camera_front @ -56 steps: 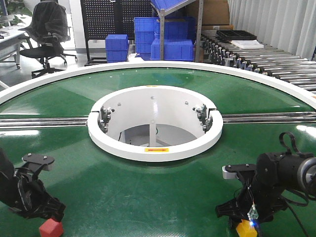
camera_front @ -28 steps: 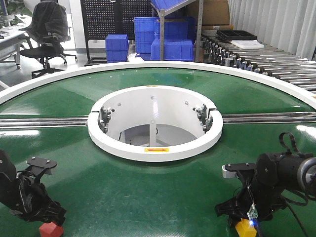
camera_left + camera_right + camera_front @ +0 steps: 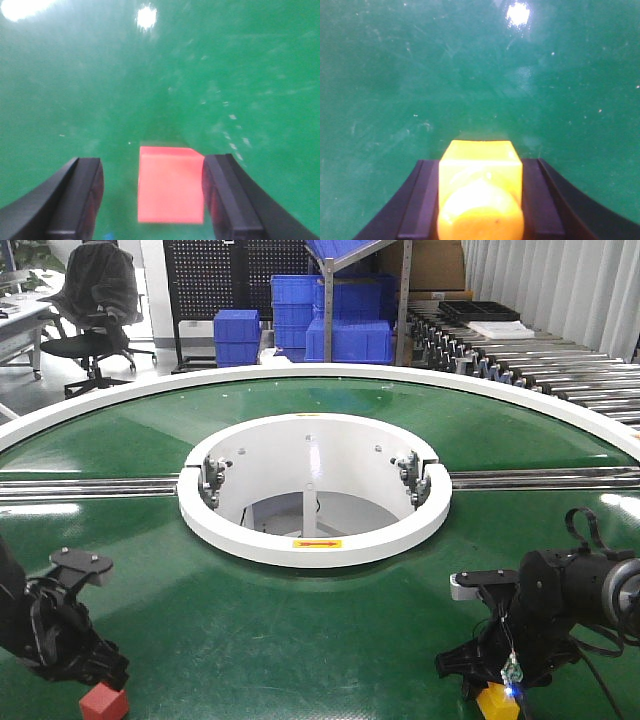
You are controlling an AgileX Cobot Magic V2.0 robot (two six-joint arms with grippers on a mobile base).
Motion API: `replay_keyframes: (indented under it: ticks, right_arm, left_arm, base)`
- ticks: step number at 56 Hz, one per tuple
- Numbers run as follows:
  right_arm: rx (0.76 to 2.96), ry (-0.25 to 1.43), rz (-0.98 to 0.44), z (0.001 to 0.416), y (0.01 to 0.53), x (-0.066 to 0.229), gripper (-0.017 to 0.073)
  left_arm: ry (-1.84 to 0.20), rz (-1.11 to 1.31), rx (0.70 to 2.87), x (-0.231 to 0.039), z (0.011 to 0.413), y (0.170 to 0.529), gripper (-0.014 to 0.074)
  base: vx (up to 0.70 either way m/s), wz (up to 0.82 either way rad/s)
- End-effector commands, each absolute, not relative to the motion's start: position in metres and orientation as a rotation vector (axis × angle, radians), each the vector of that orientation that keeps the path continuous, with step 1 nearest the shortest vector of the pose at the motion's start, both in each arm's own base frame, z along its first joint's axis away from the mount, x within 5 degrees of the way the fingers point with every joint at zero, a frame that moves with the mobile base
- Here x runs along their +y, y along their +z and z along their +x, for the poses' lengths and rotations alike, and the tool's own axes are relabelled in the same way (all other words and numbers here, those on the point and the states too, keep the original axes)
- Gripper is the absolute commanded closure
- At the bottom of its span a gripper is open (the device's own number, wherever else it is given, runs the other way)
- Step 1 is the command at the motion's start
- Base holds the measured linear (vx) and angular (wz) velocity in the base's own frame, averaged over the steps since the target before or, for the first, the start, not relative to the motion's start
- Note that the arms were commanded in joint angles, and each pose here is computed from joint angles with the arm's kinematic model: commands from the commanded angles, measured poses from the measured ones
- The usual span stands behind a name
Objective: Pick red and yellow blocks into blue bin
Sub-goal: 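Lower the left gripper onto the red cube and close it, then lift both held blocks off the green table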
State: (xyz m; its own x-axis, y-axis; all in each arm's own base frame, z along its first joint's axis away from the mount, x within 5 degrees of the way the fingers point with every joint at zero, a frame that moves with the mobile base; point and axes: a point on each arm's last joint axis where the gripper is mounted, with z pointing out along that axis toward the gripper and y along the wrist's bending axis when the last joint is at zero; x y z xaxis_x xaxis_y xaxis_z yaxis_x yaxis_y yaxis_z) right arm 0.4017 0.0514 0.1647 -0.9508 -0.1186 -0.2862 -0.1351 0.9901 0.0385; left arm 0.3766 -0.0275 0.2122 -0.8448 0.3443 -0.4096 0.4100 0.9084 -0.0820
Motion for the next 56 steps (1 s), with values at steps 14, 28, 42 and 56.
replay_keyframes:
  ticks: [14,28,42,56]
  right_arm:
    - [2.733,0.083,-0.195,0.406,0.195,0.052,0.0569]
    - [2.733,0.083,-0.195,0.406,0.195,0.052,0.0569]
    - [2.731,0.083,-0.195,0.407,0.195,0.052,0.0569]
    - [2.73,0.083,-0.195,0.407,0.195,0.052,0.0569]
  left_arm:
    - [-0.26,0.548,2.591,-0.031,0.372,0.245,0.0055]
    - [-0.271,0.55,2.618,-0.031,0.374,0.237,0.0055]
    - [-0.29,0.576,2.659,-0.039,0.379,0.219,0.0055]
    - [-0.306,0.575,2.708,-0.047,0.384,0.196,0.0073]
  base:
    - [0.0,0.0]
    - [0.0,0.0]
    - [0.0,0.0]
    - [0.0,0.0]
